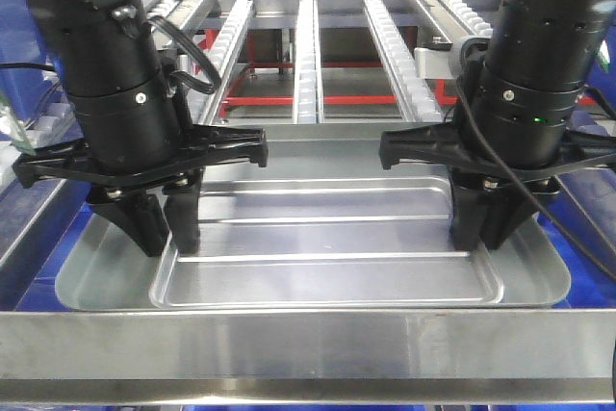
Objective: Grab silver tray and place in blue box
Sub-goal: 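Close both grippers on the opposite rims of the top tray, then lift the silver tray off the stack with both grippers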
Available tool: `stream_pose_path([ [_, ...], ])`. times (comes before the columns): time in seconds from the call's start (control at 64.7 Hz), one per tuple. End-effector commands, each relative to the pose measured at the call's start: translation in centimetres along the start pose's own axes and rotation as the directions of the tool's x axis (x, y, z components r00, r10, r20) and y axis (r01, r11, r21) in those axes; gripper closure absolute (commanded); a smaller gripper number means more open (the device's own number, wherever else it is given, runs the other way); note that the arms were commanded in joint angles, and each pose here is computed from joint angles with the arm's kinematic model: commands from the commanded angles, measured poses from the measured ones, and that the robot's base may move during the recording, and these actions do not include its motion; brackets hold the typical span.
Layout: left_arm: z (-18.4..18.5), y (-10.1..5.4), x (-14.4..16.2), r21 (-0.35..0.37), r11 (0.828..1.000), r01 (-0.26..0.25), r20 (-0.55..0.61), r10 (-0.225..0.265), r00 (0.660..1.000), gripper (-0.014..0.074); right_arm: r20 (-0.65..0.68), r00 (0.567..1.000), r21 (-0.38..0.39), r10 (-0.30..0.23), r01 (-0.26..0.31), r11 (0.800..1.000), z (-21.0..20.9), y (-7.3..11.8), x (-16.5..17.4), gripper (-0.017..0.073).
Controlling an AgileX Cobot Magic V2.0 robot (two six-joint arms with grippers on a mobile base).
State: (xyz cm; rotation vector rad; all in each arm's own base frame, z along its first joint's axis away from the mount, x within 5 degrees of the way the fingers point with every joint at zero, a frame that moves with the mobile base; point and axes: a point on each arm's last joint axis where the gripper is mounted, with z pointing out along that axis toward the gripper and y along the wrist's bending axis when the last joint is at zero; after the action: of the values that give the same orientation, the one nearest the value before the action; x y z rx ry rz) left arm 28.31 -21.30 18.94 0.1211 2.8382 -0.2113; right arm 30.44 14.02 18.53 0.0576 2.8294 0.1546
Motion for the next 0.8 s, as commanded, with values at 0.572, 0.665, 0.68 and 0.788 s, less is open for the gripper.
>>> stream_pose_path([
  [0.572,-2.6,-0.7,-1.0,0.041,0.999,0.014,0.053,-0.016,0.998,0.0608,0.124,0.992,-0.057,0.013,-0.006,0.998,-3.7,0.6,-1.8,0.0502],
  [0.665,-4.9,-0.7,-1.1,0.068,0.998,0.017,0.095,-0.023,0.995,0.0608,0.178,0.983,-0.089,0.044,-0.028,0.996,-6.2,0.5,-1.9,0.0501],
  [0.68,-5.3,-0.7,-1.1,0.075,0.997,0.02,0.105,-0.027,0.994,0.0608,0.187,0.981,-0.094,0.047,-0.029,0.995,-6.5,0.5,-1.9,0.0501],
  [0.788,-8.7,-0.1,-1.2,0.099,0.993,0.057,0.188,-0.075,0.979,0.0608,0.228,0.972,-0.116,0.057,-0.032,0.993,-9.0,0.2,-1.5,0.0501],
])
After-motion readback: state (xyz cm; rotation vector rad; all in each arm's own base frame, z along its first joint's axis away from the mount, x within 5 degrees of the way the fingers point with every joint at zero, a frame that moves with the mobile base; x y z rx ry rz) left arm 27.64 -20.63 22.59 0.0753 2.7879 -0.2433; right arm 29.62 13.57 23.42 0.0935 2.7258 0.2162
